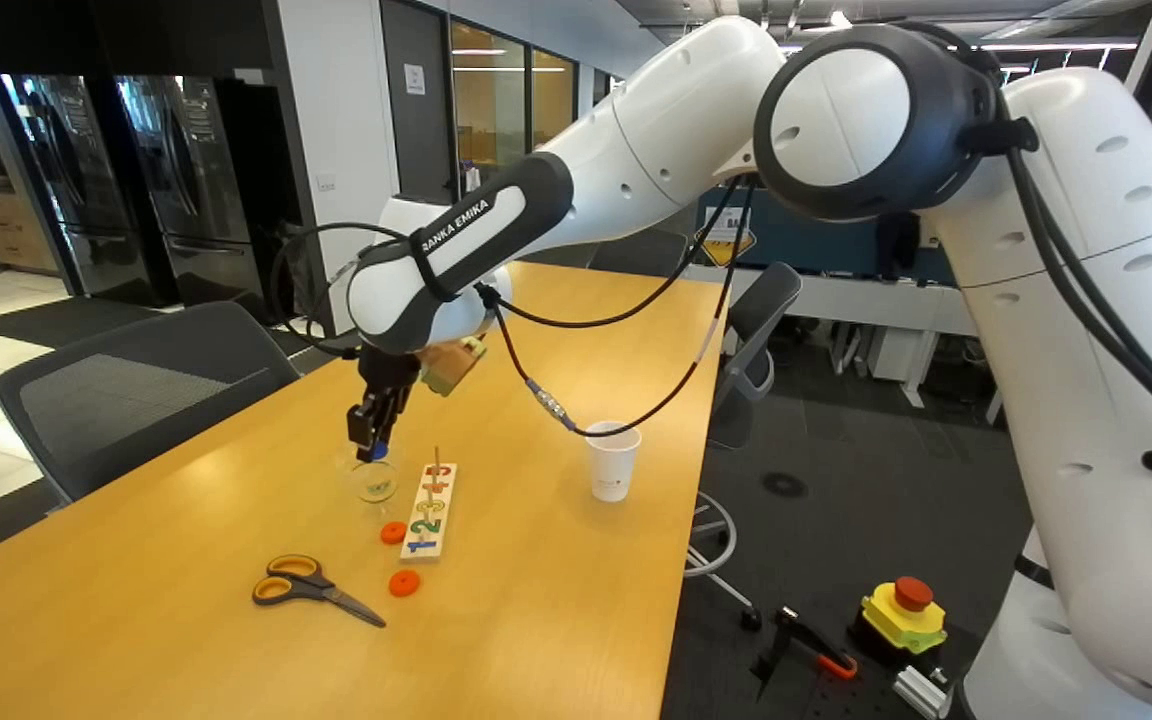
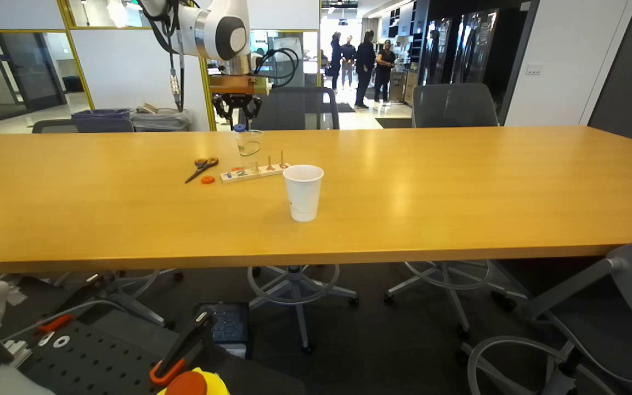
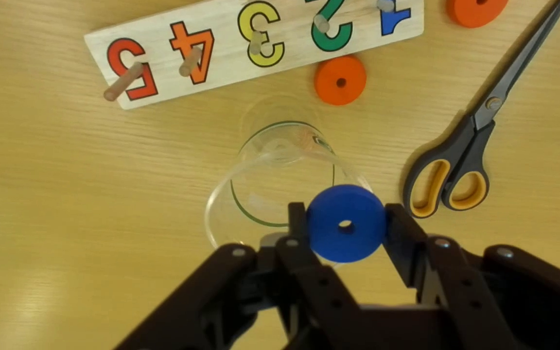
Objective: Put two round orange blocks in the white cup then put the blue round block in the clear cup, then put the last two round orange blocks
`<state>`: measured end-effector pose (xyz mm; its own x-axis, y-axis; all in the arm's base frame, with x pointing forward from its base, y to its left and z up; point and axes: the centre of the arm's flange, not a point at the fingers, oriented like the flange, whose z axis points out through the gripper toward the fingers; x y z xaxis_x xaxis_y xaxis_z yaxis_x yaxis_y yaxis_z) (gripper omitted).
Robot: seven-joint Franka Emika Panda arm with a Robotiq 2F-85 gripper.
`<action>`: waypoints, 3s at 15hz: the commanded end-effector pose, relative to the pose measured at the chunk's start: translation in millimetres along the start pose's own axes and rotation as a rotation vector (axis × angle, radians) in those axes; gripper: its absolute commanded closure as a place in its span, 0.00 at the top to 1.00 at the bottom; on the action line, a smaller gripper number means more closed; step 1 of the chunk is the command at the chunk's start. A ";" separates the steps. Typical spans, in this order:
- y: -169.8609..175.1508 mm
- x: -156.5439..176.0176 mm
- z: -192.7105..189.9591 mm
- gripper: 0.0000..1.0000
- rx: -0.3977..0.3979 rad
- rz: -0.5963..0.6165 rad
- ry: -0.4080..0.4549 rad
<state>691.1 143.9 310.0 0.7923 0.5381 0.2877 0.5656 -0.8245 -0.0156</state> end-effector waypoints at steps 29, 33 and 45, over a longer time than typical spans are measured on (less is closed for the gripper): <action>-76.2 -34.2 -1.8 1.00 0.113 0.347 -0.209; -98.6 -35.8 20.3 1.00 0.174 0.417 -0.228; -99.5 -36.4 82.5 1.00 0.200 0.187 -0.258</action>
<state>611.0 216.4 231.1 0.9396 0.3421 -0.0123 0.3284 -0.9109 -0.2500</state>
